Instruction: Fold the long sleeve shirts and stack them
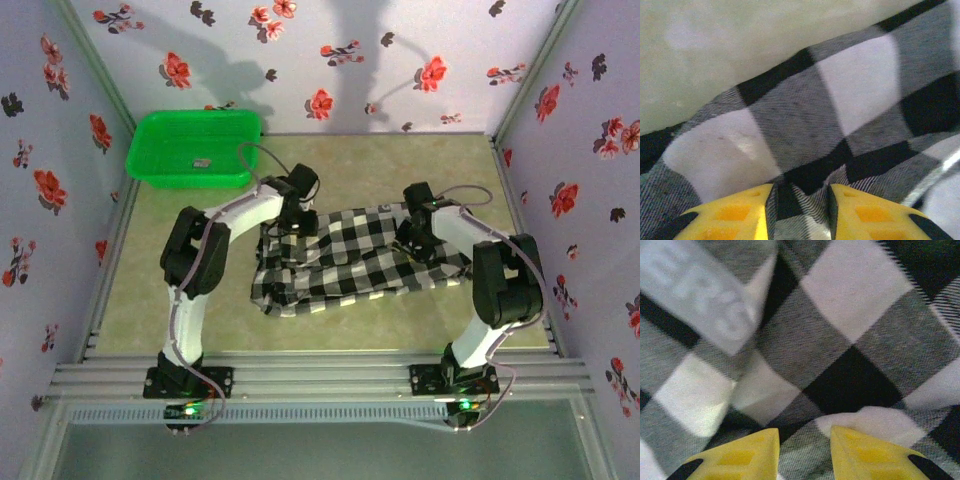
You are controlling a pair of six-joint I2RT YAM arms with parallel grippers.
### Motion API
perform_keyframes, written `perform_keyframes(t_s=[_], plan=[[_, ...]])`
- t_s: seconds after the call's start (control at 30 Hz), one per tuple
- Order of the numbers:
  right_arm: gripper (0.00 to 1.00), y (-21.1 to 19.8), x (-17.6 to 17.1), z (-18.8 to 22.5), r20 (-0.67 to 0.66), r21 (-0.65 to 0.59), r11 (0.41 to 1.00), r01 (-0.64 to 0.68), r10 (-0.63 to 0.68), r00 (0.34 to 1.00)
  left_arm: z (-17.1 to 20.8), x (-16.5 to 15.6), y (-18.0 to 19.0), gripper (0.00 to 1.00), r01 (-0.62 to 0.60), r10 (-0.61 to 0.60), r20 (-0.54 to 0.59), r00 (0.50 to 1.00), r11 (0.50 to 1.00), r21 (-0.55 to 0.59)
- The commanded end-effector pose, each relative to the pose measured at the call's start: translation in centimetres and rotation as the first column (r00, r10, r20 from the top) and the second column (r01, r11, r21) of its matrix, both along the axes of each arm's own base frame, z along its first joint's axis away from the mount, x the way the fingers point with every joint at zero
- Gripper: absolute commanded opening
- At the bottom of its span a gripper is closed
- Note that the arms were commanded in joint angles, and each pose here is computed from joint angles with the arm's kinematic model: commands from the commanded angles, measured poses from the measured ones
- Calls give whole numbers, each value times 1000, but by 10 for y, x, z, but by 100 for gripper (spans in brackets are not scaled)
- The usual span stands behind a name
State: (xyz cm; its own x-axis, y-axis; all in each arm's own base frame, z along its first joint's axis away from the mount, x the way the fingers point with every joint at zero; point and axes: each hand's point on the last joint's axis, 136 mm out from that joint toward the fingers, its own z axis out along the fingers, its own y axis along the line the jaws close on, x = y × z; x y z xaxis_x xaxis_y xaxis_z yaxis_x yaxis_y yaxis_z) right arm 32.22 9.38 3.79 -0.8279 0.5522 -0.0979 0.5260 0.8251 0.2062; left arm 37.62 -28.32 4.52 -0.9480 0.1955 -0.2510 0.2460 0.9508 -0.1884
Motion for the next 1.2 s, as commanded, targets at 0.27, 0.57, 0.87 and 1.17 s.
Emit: perform_keyframes(t_s=[0.27,0.57,0.87,1.17], plan=[[34,-27,-1,-25,-13,-140,986,94,-96,995,-35,-46,45,34,-54,64,-88,994,992,111],[37,-14,55,-35,10,-160,984,78,-77,997,-22,-88,70,38,-158,166,-134,977,985,67],[41,72,200,-23,248,144,989,17,-53,967,6,-131,35,44,-172,134,-254,958,976,-133],[56,126,209,46,351,273,927,-255,151,924,105,-119,51,53,-253,225,-126,966,923,-289]])
